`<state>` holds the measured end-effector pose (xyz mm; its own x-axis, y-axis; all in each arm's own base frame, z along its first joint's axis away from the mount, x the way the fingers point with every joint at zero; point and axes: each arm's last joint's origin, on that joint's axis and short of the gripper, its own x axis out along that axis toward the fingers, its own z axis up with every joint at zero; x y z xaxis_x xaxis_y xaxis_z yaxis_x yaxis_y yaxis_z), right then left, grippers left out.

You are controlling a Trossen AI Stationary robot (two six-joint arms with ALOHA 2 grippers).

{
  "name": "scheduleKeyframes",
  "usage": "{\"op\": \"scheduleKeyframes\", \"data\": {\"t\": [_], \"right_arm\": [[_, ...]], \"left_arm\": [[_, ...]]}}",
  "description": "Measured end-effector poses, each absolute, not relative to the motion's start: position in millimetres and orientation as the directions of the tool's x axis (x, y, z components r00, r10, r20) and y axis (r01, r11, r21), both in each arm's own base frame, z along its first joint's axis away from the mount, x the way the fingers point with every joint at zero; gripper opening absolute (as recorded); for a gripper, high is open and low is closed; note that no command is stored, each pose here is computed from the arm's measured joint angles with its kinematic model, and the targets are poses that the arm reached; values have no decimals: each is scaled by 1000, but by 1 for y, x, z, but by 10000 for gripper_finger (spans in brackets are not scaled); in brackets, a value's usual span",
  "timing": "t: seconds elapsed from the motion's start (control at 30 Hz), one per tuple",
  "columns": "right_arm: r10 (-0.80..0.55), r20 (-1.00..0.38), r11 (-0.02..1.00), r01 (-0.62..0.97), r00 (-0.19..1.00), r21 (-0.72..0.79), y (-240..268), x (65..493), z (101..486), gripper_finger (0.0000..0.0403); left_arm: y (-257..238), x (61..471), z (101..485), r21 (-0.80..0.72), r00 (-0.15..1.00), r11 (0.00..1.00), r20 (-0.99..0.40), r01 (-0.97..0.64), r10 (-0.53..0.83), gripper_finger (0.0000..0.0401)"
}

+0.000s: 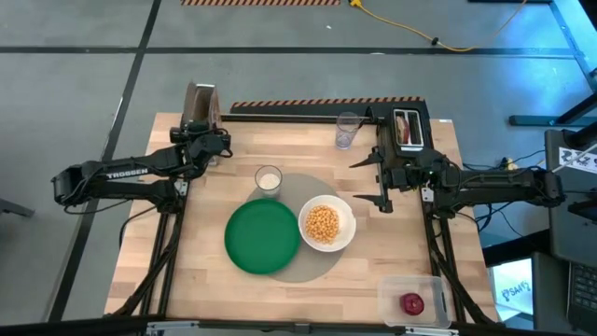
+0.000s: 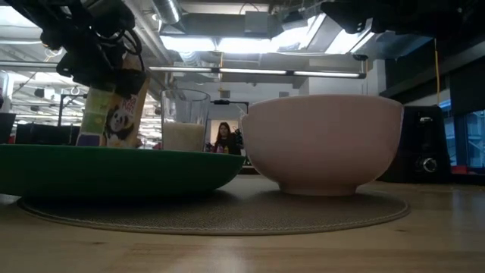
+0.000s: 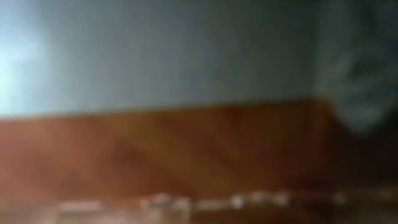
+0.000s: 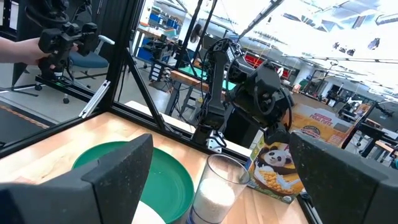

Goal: Arrange a breakfast setting
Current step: Pour the cereals from cereal box into the white bowl, then put the toasted bagel on top of green plate

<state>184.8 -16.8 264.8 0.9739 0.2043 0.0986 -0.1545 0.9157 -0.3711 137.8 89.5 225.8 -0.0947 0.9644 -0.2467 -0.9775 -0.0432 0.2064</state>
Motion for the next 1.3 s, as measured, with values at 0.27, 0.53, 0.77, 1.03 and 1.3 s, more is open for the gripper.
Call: {"op": "scheduleKeyframes", "data": {"t": [0.27,0.53,0.77,1.03,1.3], "right_arm": [[204,99,916,-155,974,-371,-17,185,265,364],[204,99,916,-154,974,-371,-17,185,265,364],[204,99,916,-154,974,-371,-17,185,265,364],[203,99,916,-154,974,-371,-17,185,265,364],[204,99,916,-154,974,-371,-17,185,265,364]], "left_arm": [[90,140,245,150,-44,-7,-246,-989,968,293],[86,133,267,54,-3,9,-216,-999,976,293],[82,123,286,17,48,52,-187,-998,981,293],[78,115,315,1,85,86,-142,-996,986,293],[75,113,347,-46,210,206,-112,-978,971,293]]}}
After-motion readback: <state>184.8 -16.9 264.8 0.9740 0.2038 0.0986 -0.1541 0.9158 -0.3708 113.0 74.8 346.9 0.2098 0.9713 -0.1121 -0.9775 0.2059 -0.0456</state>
